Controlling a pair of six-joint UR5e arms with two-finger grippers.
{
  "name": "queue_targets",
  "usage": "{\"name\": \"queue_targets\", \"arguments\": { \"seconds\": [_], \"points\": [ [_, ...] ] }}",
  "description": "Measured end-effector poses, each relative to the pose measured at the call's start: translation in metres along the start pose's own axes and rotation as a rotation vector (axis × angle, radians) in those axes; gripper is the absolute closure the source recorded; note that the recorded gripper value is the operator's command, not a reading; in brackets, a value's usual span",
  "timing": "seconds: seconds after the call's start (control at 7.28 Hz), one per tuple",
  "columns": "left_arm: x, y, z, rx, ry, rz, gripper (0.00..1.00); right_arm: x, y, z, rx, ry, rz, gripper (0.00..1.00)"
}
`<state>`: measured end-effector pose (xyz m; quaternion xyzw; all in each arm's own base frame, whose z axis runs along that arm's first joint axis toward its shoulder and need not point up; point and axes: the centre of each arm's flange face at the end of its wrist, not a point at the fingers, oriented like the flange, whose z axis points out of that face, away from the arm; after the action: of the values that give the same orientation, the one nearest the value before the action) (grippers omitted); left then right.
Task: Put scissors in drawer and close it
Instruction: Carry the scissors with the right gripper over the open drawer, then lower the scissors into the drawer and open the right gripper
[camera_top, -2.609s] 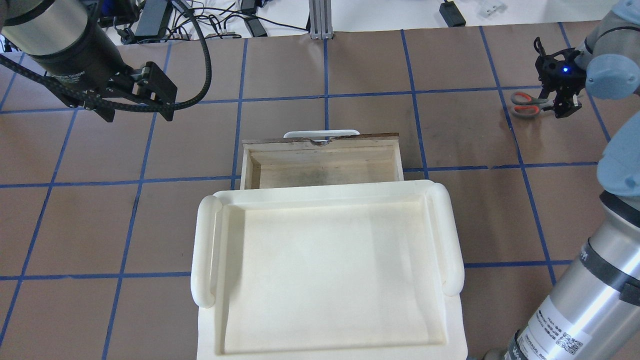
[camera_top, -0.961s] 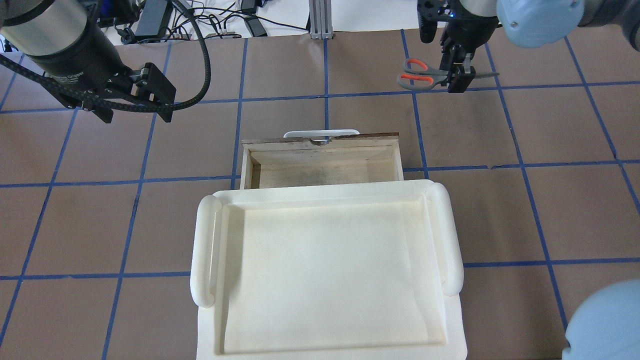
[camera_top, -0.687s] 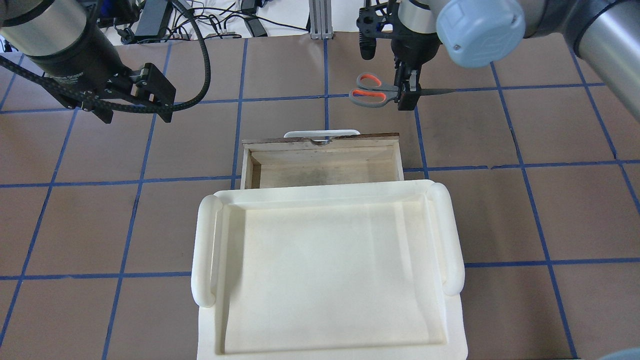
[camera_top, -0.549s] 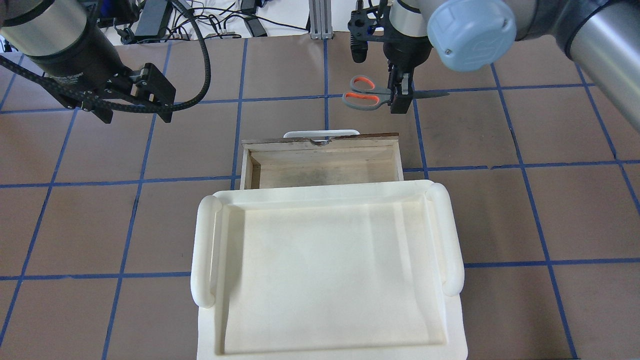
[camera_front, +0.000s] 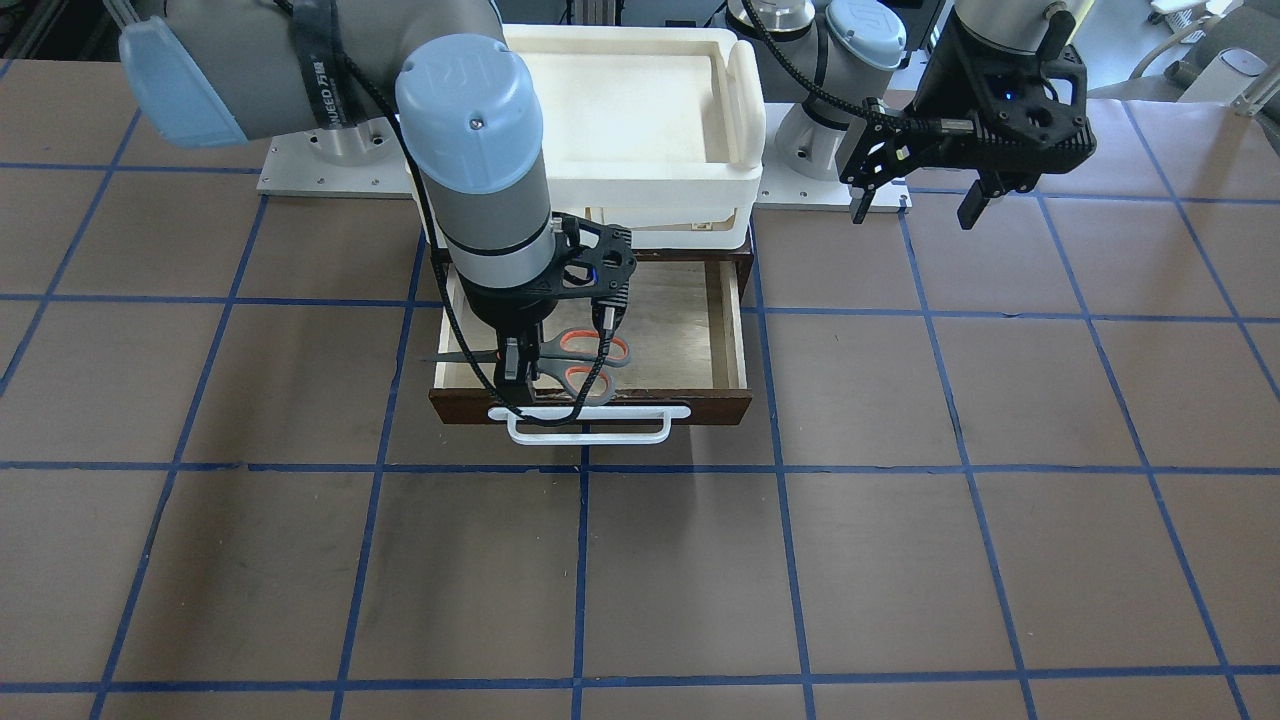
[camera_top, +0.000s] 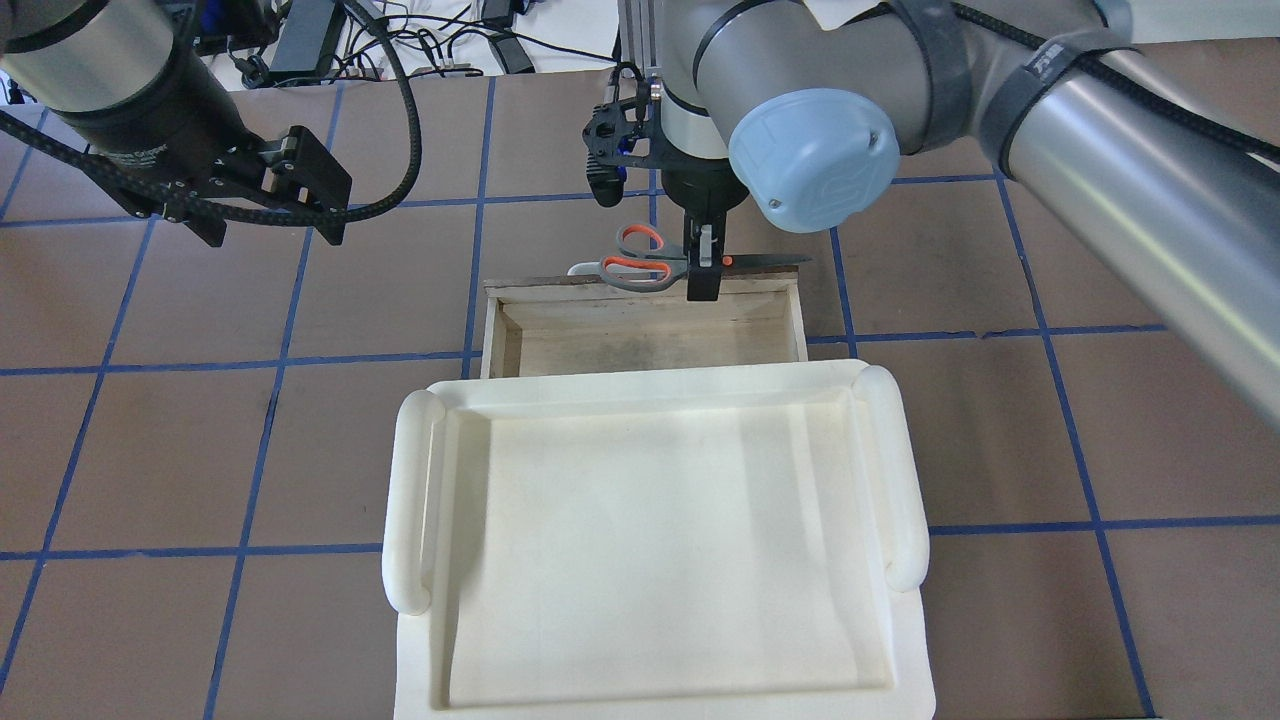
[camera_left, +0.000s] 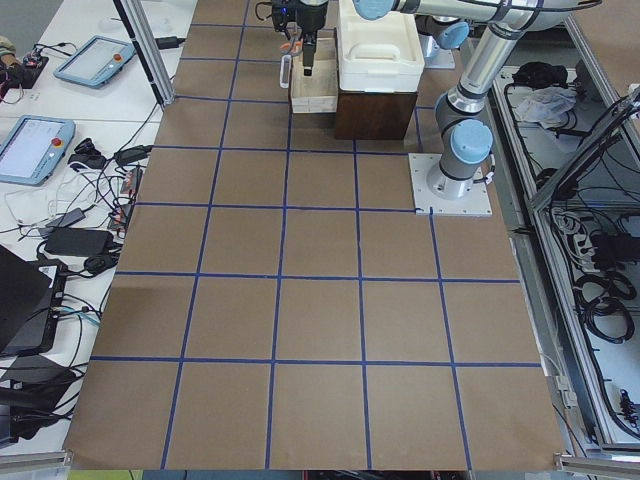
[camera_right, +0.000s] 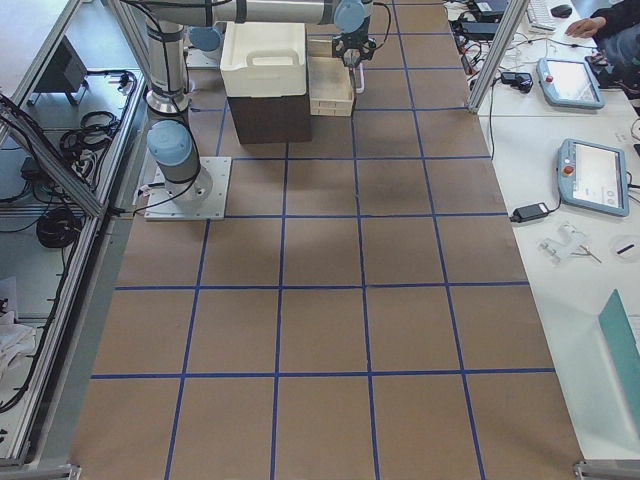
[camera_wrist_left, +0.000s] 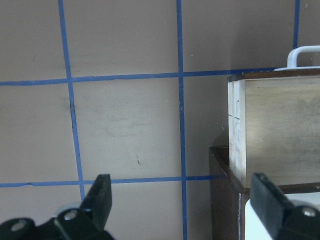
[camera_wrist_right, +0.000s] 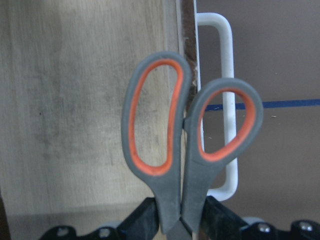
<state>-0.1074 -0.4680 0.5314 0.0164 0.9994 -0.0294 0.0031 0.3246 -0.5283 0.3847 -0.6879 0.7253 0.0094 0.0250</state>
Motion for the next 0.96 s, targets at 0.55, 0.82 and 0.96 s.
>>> {"name": "queue_targets", "arguments": {
  "seconds": [0.55,0.82,0.96],
  "points": [
    [0.0,0.0,0.0,0.0,0.001,0.0,0.0,-0.028,-0.029,0.024,-0.014,-0.032,-0.031,1.0],
    [0.0,0.0,0.0,0.0,0.001,0.0,0.0,-0.038,-0.038,0.031,-0.02,-0.038,-0.051,1.0],
    [0.0,0.0,0.0,0.0,0.001,-0.001,0.0,-0.04,-0.039,0.034,-0.021,-0.042,-0.054,1.0]
  ]
}}
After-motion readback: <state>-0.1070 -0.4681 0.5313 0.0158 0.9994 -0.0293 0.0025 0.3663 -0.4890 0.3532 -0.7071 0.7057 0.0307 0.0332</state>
